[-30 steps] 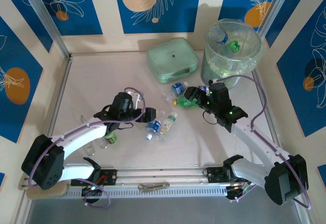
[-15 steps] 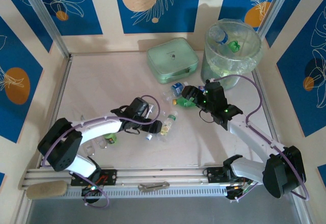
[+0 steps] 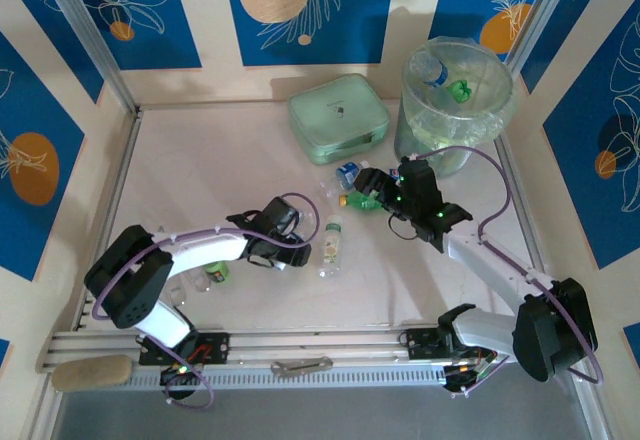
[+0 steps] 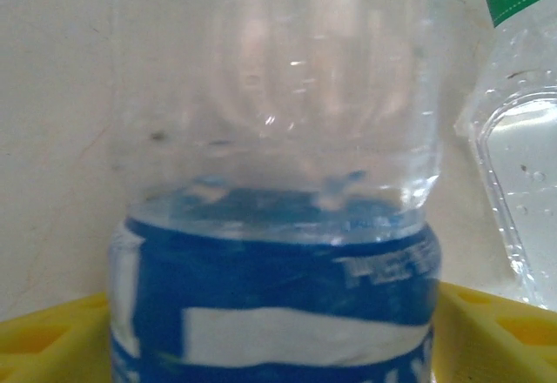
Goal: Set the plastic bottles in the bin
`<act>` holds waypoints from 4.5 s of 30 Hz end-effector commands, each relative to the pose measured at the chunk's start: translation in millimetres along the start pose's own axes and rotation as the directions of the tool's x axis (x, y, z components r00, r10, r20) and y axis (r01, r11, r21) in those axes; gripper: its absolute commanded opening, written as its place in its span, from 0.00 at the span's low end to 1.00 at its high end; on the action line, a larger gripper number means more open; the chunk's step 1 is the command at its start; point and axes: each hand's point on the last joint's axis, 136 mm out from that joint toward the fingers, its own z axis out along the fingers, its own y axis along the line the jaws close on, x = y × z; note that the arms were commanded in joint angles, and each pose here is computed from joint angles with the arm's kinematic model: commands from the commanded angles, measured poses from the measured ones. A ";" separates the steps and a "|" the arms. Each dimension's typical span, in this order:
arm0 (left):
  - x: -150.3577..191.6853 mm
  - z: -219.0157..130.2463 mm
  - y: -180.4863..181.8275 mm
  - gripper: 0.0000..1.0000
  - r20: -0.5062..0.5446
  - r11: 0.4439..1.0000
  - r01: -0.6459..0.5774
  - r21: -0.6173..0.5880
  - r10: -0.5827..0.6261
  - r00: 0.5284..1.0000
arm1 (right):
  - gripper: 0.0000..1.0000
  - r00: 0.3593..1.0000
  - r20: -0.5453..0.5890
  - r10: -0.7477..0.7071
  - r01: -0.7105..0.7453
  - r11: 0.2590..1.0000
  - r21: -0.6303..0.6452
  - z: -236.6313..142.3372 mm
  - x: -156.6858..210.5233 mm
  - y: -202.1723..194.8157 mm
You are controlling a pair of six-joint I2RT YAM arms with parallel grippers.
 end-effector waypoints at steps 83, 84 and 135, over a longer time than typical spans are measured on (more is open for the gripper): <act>-96.2 -86.8 13.0 1.00 0.460 0.904 0.264 0.336 -0.402 0.792 | 0.63 0.904 0.381 -0.192 0.284 0.937 -0.203 -109.3 -171.9 95.1; -96.1 -85.0 12.3 0.99 0.454 0.901 0.268 0.341 -0.407 0.793 | 0.63 0.888 0.424 -0.178 0.281 0.940 -0.195 -119.0 -187.7 94.2; -94.8 -71.1 -1.1 0.99 0.399 0.910 0.209 0.358 -0.351 0.847 | 0.99 0.750 0.660 -0.036 -0.038 0.995 0.097 -91.7 -374.8 -24.1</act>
